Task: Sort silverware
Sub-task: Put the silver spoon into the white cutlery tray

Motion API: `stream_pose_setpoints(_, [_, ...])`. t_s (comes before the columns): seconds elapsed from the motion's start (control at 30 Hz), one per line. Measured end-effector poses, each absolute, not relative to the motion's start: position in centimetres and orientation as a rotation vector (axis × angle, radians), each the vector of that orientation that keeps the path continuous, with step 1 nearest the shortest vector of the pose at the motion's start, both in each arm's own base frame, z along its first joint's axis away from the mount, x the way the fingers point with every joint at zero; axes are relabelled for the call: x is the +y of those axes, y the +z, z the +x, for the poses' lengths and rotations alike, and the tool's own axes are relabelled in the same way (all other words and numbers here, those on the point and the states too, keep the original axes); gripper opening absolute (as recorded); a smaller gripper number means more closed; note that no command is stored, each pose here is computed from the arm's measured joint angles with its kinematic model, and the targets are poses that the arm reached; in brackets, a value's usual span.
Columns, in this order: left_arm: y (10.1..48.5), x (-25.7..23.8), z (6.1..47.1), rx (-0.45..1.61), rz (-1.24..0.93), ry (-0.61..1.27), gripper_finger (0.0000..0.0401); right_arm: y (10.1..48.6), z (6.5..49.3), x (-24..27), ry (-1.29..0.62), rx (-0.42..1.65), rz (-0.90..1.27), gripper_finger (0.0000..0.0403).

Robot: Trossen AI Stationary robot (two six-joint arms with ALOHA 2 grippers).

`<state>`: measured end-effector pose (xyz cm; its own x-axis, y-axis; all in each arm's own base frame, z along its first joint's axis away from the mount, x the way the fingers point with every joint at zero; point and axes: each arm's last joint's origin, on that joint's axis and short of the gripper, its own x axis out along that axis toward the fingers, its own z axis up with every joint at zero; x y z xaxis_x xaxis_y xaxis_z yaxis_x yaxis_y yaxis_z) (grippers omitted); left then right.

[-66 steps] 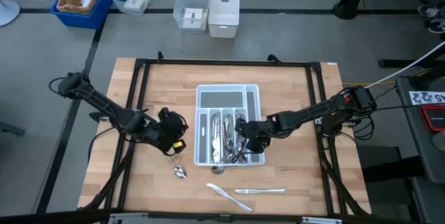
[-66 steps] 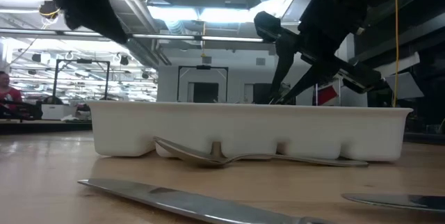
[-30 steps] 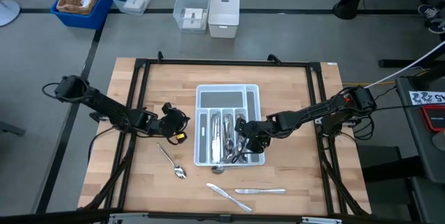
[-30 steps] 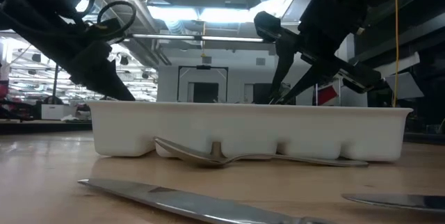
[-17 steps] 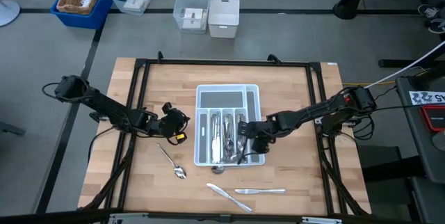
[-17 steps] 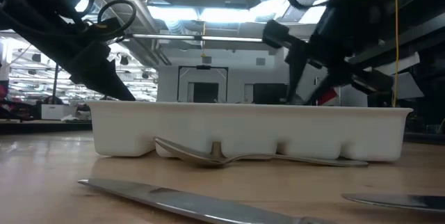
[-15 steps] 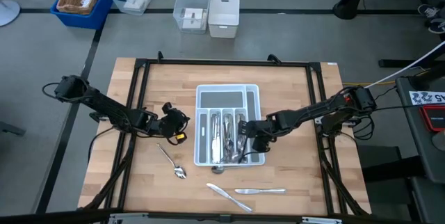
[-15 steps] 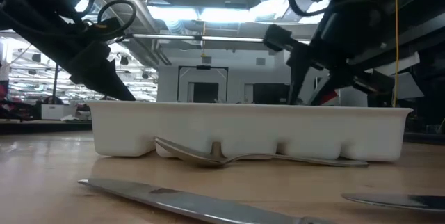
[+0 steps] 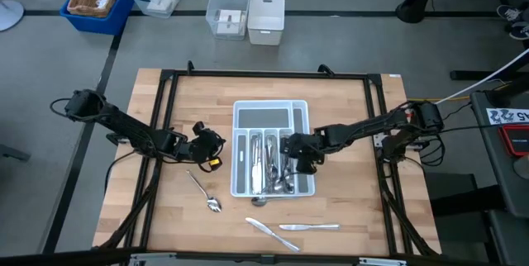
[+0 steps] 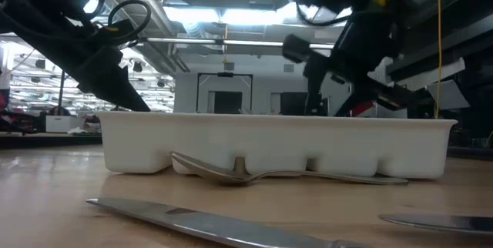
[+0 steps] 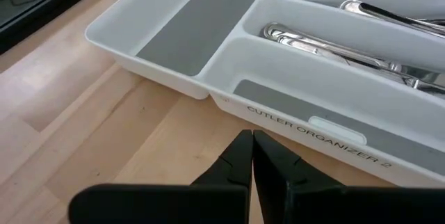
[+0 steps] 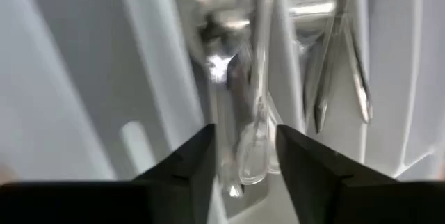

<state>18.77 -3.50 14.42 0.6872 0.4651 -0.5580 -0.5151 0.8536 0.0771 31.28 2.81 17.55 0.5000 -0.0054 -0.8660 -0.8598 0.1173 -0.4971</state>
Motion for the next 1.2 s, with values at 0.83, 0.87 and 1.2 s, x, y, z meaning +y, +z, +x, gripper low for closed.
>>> stream_pose_setpoints(0.83, [14.3,-3.5,18.6,0.618,-0.077,0.553,0.0004,18.8,32.7,1.6,0.561,0.838,-1.265,0.0248])
stream_pose_setpoints(0.87, [14.3,-3.5,18.6,0.618,-0.077,0.553,0.0004,18.8,32.7,1.6,0.561,0.837,-1.265,0.0248])
stream_pose_setpoints(1.2, [14.3,-3.5,18.7,0.616,-0.079,0.552,0.0004,21.0,32.4,2.8,0.321,0.829,-1.108,0.0248])
